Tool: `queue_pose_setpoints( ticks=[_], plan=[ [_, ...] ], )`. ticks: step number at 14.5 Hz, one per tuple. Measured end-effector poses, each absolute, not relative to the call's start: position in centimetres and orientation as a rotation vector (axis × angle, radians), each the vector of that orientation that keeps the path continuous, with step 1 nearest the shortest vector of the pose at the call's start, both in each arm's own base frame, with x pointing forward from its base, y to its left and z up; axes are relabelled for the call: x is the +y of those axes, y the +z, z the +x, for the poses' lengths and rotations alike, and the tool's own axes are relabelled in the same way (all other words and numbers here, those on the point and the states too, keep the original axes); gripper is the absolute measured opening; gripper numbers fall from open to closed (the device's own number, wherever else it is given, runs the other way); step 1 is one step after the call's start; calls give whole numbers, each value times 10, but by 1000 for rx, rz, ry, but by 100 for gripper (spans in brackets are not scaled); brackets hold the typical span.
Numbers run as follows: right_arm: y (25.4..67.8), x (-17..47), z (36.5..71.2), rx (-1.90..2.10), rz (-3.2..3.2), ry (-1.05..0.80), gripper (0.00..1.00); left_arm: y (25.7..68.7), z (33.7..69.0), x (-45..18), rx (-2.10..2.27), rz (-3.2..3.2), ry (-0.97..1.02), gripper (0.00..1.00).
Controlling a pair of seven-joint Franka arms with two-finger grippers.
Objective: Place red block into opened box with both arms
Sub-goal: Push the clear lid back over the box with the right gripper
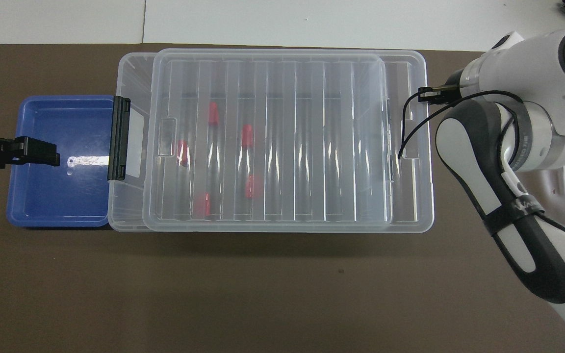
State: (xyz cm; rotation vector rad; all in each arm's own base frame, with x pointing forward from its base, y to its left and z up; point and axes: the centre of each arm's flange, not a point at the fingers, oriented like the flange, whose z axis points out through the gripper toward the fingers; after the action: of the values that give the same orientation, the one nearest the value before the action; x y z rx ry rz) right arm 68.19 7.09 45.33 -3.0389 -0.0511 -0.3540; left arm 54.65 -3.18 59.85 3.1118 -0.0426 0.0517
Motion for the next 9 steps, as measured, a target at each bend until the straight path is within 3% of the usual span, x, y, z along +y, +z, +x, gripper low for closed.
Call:
queue_pose_setpoints(
  ticks=[9],
  plan=[
    [453,95,679,-8,-2981,-333,1,598,546,-34,-51,3112,50,100]
  ],
)
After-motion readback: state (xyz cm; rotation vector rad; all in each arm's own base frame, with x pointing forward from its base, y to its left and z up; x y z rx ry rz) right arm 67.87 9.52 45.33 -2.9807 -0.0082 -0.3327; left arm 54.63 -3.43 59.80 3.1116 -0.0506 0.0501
